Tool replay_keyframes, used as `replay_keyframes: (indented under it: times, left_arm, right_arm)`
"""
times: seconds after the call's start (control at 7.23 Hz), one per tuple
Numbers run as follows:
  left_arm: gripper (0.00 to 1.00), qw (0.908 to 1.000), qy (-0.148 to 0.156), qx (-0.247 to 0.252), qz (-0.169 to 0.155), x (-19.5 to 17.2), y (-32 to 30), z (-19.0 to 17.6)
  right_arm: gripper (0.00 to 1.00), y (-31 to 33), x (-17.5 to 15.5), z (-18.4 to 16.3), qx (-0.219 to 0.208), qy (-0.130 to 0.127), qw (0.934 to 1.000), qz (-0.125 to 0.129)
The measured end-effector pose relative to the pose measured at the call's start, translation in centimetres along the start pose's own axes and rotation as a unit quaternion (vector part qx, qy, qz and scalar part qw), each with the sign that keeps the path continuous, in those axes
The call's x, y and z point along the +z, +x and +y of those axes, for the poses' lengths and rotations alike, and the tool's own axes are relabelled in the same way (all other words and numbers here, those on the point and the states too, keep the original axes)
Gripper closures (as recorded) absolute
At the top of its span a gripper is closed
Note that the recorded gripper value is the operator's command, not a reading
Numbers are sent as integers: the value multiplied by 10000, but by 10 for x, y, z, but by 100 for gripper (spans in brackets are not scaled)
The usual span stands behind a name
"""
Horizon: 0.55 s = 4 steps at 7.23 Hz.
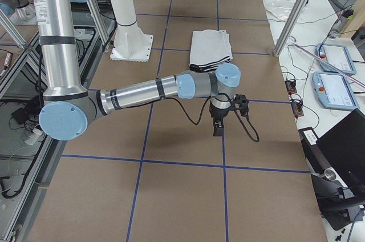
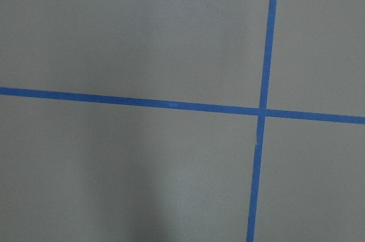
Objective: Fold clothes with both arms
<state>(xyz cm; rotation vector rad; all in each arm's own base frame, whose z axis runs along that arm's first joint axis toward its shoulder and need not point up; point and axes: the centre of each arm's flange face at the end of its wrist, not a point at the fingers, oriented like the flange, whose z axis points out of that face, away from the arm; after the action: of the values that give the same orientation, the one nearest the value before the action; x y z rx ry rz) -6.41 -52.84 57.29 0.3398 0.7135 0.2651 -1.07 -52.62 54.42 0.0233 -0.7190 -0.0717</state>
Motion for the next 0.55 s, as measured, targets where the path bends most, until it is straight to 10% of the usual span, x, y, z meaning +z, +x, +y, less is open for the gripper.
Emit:
replay_keyframes:
  times: [0.55]
  left_arm:
    - [0,10000,32,29,3,-3,3,-2]
  right_arm:
    - [0,-1,-1,1,3,3,10000,-7]
